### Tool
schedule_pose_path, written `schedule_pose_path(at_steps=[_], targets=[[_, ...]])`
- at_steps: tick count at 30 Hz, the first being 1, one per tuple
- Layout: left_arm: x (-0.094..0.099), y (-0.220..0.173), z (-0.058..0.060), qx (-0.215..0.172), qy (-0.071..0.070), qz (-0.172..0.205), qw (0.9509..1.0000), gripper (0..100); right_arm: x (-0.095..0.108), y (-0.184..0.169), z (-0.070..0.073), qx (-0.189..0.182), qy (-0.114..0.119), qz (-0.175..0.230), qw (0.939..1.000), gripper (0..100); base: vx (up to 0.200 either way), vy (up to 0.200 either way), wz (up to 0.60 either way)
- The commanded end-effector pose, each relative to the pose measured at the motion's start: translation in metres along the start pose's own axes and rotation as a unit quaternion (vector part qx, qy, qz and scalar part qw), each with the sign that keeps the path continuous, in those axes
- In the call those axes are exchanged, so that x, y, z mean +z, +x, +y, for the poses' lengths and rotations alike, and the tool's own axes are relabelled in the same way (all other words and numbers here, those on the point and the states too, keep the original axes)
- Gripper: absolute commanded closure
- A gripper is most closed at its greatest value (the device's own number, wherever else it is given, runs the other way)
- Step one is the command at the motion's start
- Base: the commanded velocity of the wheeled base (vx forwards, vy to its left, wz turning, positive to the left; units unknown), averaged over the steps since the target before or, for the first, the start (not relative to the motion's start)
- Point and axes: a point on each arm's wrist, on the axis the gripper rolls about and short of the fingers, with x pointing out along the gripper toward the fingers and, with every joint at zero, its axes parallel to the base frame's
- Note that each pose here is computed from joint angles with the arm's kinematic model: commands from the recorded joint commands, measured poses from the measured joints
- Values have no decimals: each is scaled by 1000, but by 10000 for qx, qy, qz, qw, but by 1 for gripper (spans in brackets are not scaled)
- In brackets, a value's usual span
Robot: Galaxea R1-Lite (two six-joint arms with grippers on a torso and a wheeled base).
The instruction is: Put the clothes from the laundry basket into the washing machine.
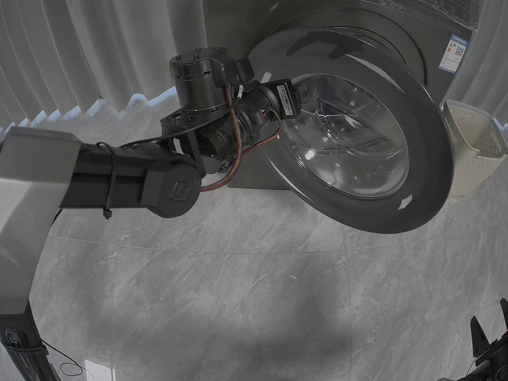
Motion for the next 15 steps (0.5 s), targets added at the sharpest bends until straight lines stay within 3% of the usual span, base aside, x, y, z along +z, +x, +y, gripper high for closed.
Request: schedule_pose_path(at_steps=[1,2,10,15], targets=[[18,-54,2,185,-123,351,9991,0,-5,0,0,-4,-3,-1,10000,0,0,0,0],[18,-54,2,185,-123,351,9991,0,-5,0,0,-4,-3,-1,10000,0,0,0,0],[50,-234,6,-192,-28,824,9964,0,-5,0,0,4,-3,-1,10000,0,0,0,0],[48,-329,21,-318,238,882,9953,0,-5,0,0,-4,-3,-1,10000,0,0,0,0]])
